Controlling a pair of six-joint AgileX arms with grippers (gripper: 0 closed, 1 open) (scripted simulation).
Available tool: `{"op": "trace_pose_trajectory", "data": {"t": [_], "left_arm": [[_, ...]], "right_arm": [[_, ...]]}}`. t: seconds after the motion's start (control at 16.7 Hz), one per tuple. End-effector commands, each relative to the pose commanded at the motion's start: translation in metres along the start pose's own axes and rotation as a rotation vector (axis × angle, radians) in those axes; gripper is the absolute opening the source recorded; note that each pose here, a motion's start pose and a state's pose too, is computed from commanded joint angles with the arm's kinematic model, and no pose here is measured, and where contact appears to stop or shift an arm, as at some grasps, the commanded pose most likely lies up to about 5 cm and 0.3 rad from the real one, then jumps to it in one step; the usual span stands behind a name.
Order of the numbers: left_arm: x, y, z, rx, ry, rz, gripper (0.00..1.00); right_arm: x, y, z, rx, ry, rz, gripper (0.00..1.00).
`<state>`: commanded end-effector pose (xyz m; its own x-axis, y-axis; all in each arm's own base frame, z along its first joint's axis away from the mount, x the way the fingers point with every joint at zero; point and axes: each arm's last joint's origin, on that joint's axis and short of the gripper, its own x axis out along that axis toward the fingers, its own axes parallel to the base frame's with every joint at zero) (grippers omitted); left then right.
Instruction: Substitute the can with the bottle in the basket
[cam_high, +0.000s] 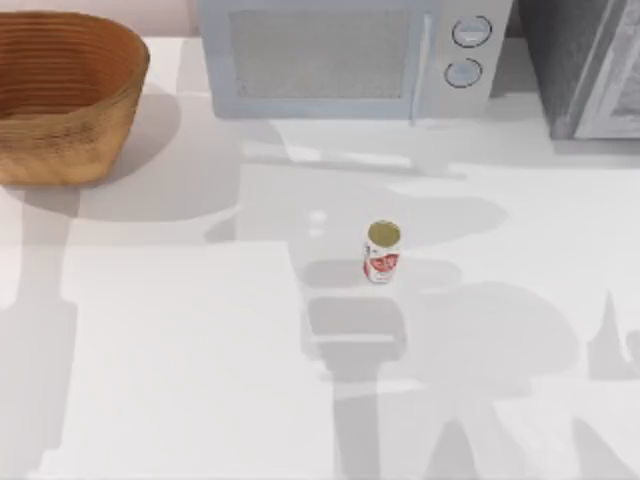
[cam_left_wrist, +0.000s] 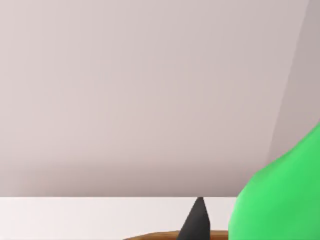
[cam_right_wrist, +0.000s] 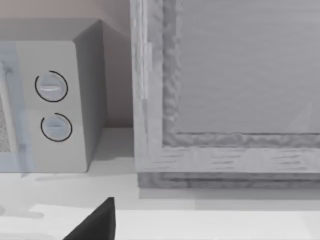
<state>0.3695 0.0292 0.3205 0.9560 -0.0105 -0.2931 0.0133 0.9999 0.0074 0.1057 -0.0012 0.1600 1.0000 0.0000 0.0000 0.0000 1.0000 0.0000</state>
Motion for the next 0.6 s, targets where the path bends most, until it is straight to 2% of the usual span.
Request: {"op": "trace_pose_trajectory", "data": {"t": [0.18, 0.42, 0.6], "left_arm": [[0.012, -0.001, -0.002, 0.001, -0.011, -0.004, 0.00], [0.053, 0.000, -0.026, -0.001, 0.005, -0.003, 0.00], [0.059, -0.002, -0.029, 0.000, 0.001, -0.005, 0.00]], "right_arm": [[0.000, 0.000, 0.000, 0.000, 0.000, 0.000, 1.00], [0.000, 0.000, 0.000, 0.000, 0.000, 0.000, 1.00], [0.000, 0.000, 0.000, 0.000, 0.000, 0.000, 1.00]]}}
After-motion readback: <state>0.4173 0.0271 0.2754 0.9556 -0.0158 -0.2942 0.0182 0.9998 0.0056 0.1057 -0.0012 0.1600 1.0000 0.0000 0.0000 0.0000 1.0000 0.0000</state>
